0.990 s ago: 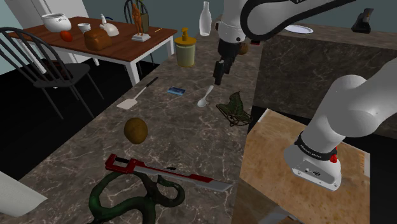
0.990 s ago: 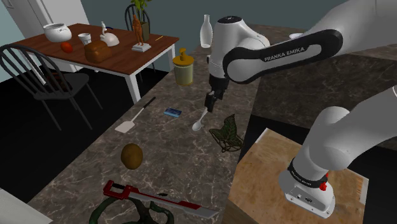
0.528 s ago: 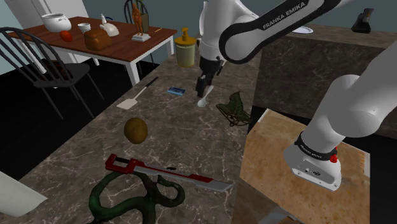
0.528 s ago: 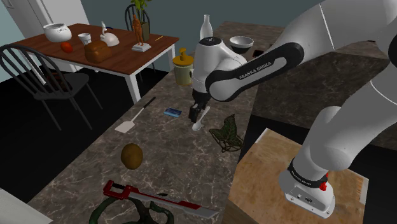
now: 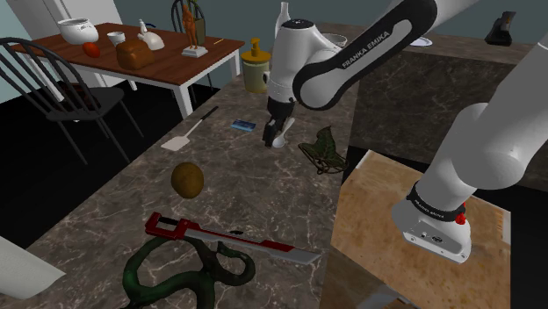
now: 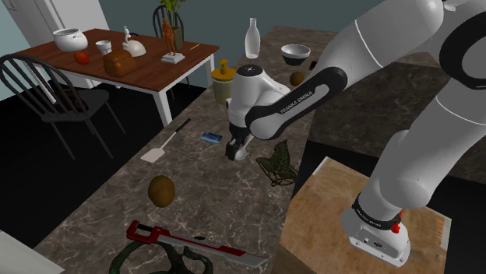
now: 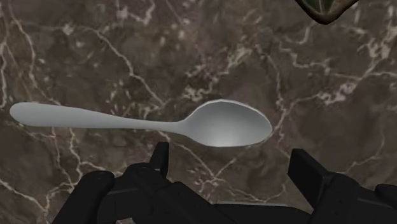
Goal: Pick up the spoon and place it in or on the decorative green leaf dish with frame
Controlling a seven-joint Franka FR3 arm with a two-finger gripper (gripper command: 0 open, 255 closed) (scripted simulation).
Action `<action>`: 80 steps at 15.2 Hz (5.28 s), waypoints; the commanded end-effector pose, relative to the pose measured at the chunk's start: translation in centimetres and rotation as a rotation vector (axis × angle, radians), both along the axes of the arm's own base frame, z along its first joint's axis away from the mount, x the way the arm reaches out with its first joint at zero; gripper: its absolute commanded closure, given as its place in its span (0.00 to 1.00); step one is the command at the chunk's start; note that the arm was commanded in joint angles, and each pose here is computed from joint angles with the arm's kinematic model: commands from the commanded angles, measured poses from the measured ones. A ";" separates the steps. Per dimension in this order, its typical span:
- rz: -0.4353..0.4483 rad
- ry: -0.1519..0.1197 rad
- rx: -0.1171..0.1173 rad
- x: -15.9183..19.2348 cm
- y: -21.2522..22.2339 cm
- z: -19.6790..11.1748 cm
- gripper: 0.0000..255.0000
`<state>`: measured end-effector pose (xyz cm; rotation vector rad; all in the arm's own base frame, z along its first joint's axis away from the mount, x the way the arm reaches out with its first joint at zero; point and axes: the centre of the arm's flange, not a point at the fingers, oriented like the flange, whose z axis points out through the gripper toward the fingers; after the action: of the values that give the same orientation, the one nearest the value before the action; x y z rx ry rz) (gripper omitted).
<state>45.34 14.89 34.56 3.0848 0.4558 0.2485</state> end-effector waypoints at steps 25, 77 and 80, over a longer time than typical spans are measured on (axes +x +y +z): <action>0.000 -0.001 0.000 0.2 0.1 1.8 1.00; 0.000 -0.001 0.000 -14.9 1.0 3.9 1.00; 0.000 -0.001 0.000 -14.9 1.0 3.9 0.00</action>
<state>30.45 15.92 38.43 3.0849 0.4561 0.2494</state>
